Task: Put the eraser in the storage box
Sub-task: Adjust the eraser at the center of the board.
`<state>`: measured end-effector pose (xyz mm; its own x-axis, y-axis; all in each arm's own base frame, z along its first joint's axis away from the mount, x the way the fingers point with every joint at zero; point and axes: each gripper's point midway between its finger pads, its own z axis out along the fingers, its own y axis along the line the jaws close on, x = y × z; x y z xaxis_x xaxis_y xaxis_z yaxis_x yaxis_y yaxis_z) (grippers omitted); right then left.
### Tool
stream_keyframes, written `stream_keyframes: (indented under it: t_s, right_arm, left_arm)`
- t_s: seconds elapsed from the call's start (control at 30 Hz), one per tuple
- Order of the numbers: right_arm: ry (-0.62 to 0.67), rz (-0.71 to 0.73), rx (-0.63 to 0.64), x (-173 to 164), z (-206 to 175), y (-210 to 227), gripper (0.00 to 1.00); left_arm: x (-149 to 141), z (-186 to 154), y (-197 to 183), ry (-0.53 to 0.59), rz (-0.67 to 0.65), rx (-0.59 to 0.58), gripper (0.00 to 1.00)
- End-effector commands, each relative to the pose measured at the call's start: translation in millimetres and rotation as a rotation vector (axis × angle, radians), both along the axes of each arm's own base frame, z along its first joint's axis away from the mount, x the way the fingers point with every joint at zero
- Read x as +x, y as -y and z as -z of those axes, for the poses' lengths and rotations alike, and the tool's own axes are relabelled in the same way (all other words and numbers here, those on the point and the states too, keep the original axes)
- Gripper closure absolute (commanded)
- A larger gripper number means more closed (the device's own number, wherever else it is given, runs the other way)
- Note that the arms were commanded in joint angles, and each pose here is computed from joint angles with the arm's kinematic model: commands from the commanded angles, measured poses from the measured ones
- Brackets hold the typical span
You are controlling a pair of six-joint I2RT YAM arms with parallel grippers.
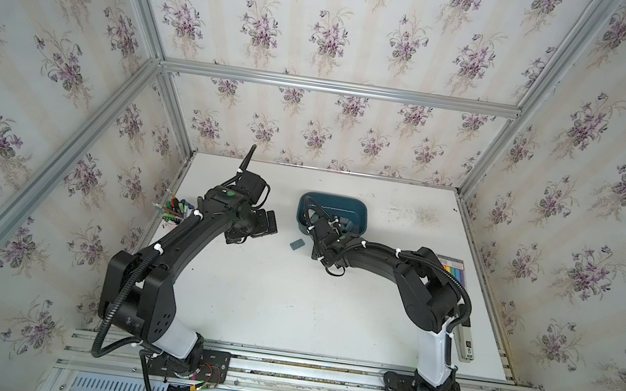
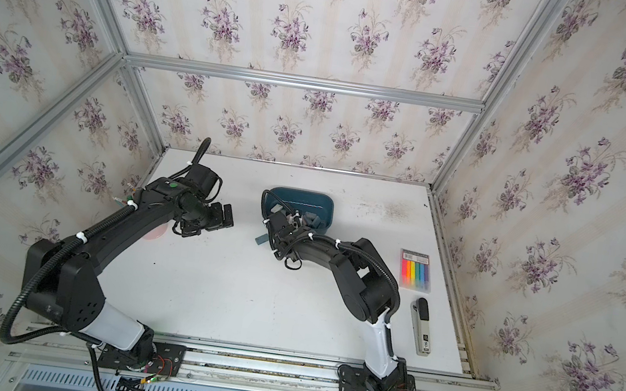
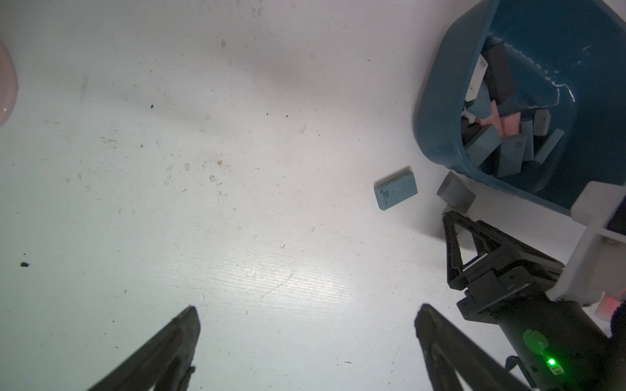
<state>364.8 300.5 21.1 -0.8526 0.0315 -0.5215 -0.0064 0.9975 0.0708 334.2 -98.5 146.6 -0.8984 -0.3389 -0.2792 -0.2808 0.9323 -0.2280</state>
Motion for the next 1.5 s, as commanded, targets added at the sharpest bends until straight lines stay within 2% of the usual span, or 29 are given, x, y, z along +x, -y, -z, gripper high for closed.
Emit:
stream_keyframes:
  t_s: [0.0, 0.47, 0.9, 1.1, 1.47]
  right_arm:
    - [0.027, -0.024, 0.056, 5, -11, -11, 0.37]
    - [0.083, -0.086, 0.042, 21, -13, -15, 0.33]
    - [0.056, -0.185, 0.1, 24, 2, -29, 0.33]
    - [0.036, -0.21, 0.125, 13, 7, -32, 0.34]
    - [-0.021, -0.301, 0.174, -34, 11, -56, 0.34]
  left_arm:
    - [2, 0, 2, 0.005, 0.005, -0.008, 0.01]
    - [2, -1, 1, 0.011, 0.003, -0.013, 0.01]
    - [3, 0, 0, 0.008, -0.002, -0.017, 0.01]
    - [2, 0, 0, 0.007, -0.001, -0.018, 0.01]
    - [3, 0, 1, 0.007, -0.005, -0.027, 0.01]
